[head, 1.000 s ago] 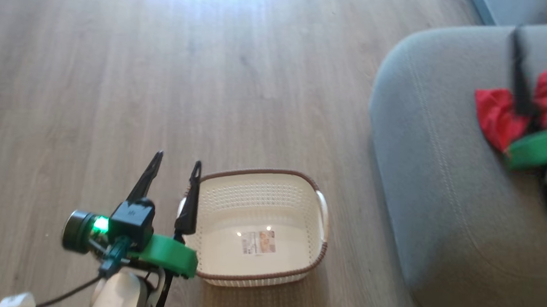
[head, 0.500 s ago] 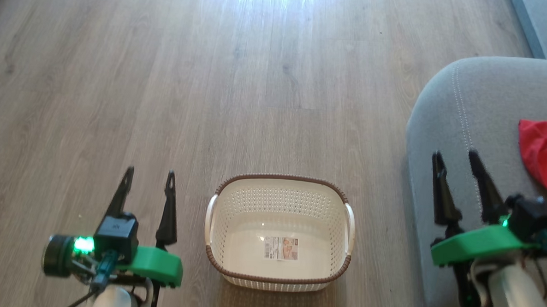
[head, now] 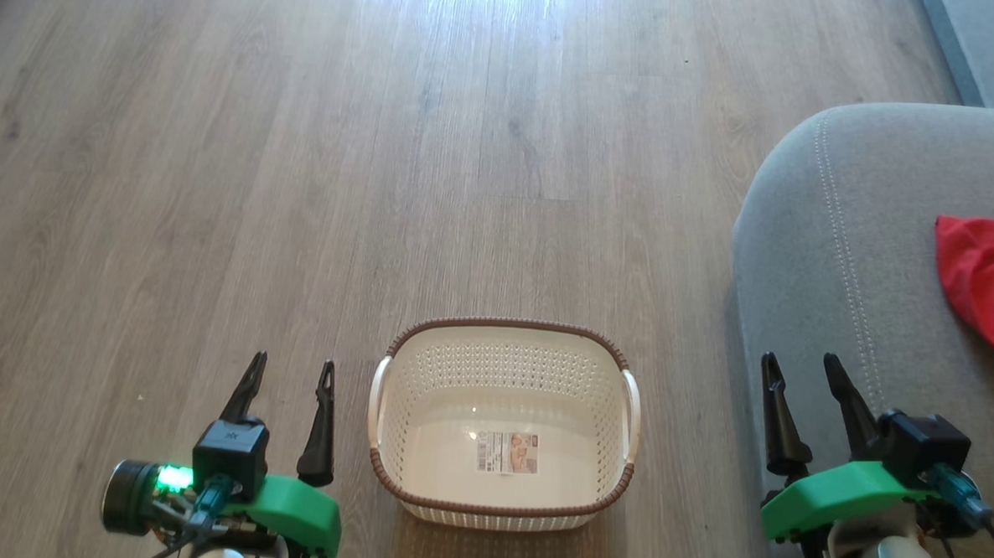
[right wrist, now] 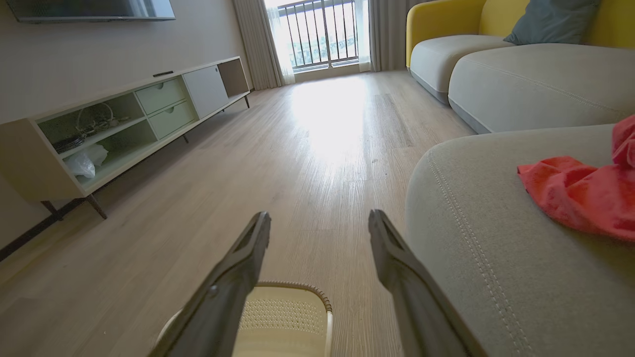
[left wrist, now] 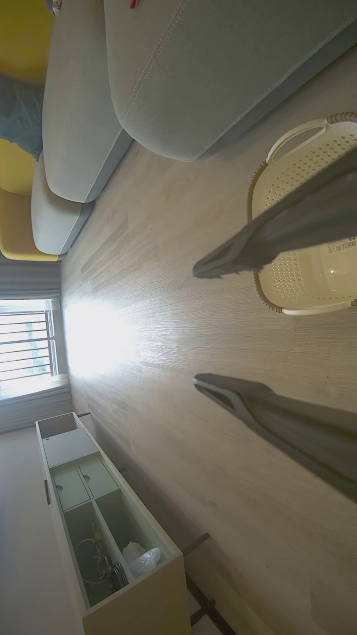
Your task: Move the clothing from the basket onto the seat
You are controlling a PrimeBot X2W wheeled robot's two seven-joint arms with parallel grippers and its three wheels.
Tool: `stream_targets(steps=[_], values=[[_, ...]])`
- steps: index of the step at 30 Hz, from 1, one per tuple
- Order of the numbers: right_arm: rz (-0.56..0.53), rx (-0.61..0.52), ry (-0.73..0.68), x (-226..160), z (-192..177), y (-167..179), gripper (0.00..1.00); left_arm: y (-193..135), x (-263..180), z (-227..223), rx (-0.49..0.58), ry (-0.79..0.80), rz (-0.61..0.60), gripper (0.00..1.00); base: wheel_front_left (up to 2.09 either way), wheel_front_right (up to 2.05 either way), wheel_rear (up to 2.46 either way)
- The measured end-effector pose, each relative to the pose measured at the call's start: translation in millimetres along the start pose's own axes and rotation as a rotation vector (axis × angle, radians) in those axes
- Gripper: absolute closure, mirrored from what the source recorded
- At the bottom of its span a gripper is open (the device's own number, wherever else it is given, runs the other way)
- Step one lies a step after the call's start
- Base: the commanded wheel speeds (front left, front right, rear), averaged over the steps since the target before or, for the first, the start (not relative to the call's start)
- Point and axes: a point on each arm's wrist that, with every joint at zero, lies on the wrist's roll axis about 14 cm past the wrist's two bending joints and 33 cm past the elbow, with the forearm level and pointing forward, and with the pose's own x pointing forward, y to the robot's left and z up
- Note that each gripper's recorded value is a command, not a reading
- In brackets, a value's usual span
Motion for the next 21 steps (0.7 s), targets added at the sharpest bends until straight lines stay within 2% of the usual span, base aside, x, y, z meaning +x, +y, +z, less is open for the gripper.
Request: stream_targets(steps=[7,15,21], values=[[-0.026,0.005,0.005,-3.9,-1.9,-7.2,0.00,-5.7,-1.5,-18.0,-0.017,0.059,-0.025,0.00,0.00,0.00,0.00],[-0.022,0.002,0.005,-4.2,-1.6,-5.7,0.00,-9.5,-0.4,-14.5,-0.001,0.046,-0.044,0.00,0.00,0.00,0.00],[-0.021,-0.002,0.003,-3.9,-1.0,-5.8,0.00,-7.8,-0.7,-15.9,-0.029,0.053,-0.034,0.00,0.00,0.00,0.00]])
